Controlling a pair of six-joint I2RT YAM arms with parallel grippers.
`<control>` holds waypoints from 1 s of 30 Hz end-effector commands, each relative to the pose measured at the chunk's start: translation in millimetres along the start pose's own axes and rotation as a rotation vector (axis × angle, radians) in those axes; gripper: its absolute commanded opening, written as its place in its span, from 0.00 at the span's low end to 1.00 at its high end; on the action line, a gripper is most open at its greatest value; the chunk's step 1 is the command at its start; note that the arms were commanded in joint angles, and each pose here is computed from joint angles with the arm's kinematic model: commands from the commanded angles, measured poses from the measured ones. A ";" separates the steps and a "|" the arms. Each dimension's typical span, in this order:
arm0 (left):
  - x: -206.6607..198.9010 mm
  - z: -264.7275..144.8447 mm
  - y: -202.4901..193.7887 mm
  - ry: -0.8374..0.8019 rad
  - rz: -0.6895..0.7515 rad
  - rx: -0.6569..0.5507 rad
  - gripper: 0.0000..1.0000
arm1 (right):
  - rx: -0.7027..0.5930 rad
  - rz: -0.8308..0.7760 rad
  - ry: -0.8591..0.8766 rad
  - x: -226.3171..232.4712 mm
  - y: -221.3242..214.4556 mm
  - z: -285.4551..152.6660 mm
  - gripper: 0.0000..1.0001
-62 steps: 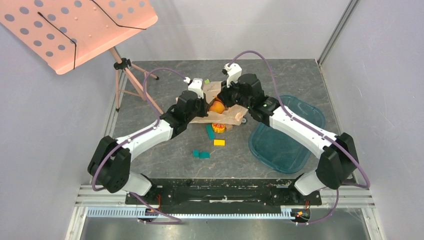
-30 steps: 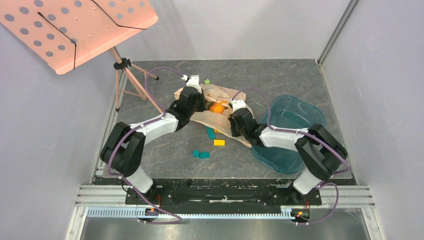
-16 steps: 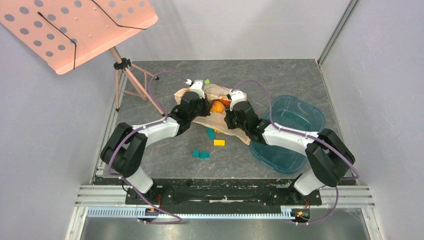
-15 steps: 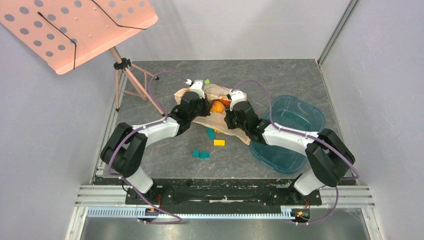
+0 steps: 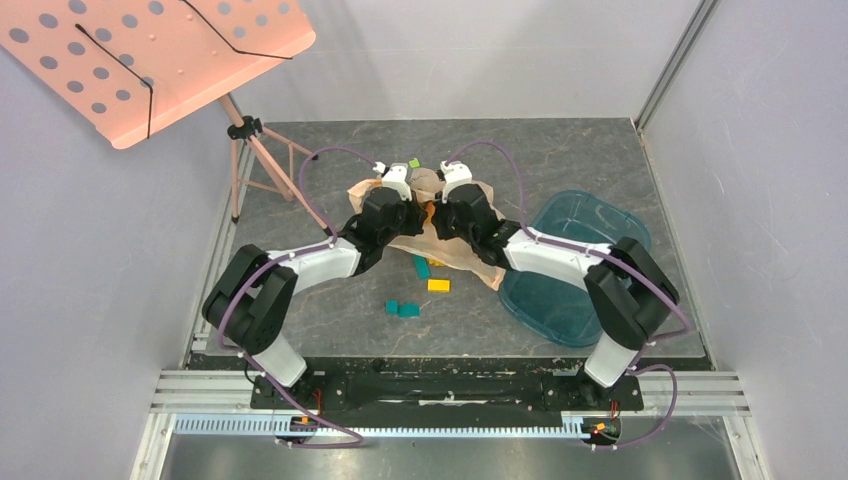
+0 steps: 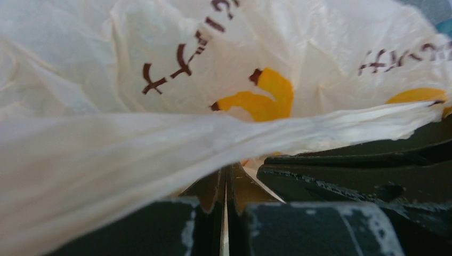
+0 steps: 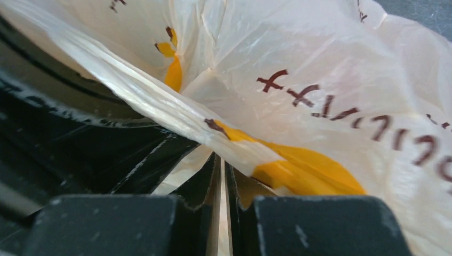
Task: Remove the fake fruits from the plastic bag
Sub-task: Adjust the plastic bag at the center of the board.
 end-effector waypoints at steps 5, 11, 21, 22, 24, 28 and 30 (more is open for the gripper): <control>17.9 10.7 -19.1 0.063 -0.031 -0.011 0.02 | 0.016 -0.028 -0.068 -5.4 -10.7 18.8 0.08; 26.6 8.6 -31.7 0.074 -0.035 0.007 0.02 | 0.056 -0.046 -0.083 -9.3 -23.7 15.9 0.08; 29.3 2.1 -39.9 0.019 -0.004 0.013 0.02 | 0.004 -0.090 -0.065 -10.3 2.4 11.6 0.40; 28.7 0.8 -39.9 0.010 0.000 0.012 0.02 | -0.002 -0.095 -0.064 -10.1 5.0 12.1 0.44; 27.8 -0.9 -39.9 -0.003 0.002 0.009 0.02 | -0.014 -0.104 -0.065 -10.1 9.8 13.8 0.49; 25.0 -1.6 -40.0 -0.030 -0.005 0.015 0.02 | -0.031 -0.112 -0.083 -10.9 16.5 19.6 0.59; 24.0 -1.7 -40.4 -0.040 -0.007 0.019 0.02 | -0.040 -0.110 -0.097 -11.4 17.9 22.8 0.65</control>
Point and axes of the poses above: each gripper's point midway between its finger pads, its own z axis out along the fingers, its own x axis along the line the jaws close on, y = z × x, the point moved 8 cm from there along -z, back along the fingers, and after that the axes turned 12 degrees about -z, right-handed, at the moved point
